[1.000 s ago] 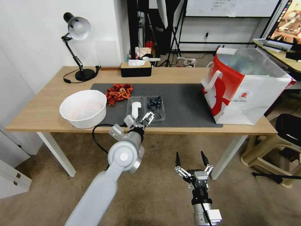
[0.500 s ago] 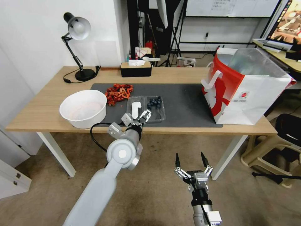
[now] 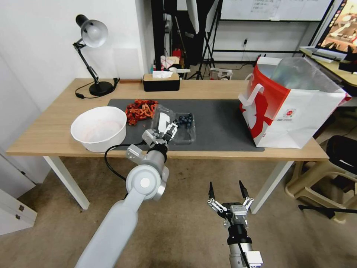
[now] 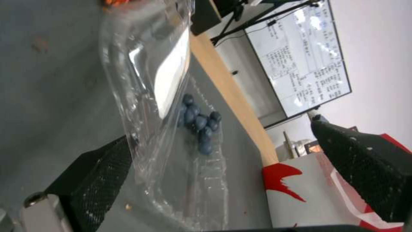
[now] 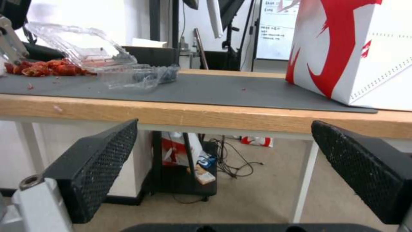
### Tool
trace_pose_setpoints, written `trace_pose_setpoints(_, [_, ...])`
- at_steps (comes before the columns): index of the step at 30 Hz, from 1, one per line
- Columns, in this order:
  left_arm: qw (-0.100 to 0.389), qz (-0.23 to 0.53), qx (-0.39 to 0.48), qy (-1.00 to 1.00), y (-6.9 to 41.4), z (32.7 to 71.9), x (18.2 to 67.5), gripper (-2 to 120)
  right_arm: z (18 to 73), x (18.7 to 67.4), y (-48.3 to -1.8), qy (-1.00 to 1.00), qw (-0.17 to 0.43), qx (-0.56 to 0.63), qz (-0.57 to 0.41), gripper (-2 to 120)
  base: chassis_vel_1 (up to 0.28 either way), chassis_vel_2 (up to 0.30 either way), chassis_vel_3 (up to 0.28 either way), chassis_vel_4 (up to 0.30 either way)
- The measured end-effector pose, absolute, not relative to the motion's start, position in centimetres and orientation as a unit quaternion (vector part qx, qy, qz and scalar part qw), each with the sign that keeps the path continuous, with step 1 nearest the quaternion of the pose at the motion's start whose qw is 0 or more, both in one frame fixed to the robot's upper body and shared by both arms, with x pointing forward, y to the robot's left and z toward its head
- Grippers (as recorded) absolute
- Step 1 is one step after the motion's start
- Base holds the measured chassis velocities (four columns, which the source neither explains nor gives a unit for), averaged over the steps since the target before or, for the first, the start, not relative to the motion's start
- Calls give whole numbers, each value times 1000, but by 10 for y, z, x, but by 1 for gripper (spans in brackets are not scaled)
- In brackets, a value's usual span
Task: Close the takeout container lid, then place the container into the takeout bag.
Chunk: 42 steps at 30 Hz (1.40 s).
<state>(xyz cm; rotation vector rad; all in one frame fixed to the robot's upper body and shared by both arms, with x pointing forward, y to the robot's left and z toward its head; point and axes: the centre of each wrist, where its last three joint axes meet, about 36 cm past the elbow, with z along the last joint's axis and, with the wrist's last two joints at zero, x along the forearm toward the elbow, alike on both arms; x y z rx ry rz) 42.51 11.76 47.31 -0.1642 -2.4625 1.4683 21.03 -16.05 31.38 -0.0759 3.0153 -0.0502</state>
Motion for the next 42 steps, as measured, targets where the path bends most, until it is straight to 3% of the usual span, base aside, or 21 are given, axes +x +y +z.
trace_pose_setpoints(21, [98,419,-158,-889,142,466,446,100,311,208,-158,998,62,-24,-18,100,0,0,0,0])
trace_pose_setpoints(42, [23,244,-285,-927,187,445,470,100,308,207,-158,998,62,-25,-20,100,0,0,0,0])
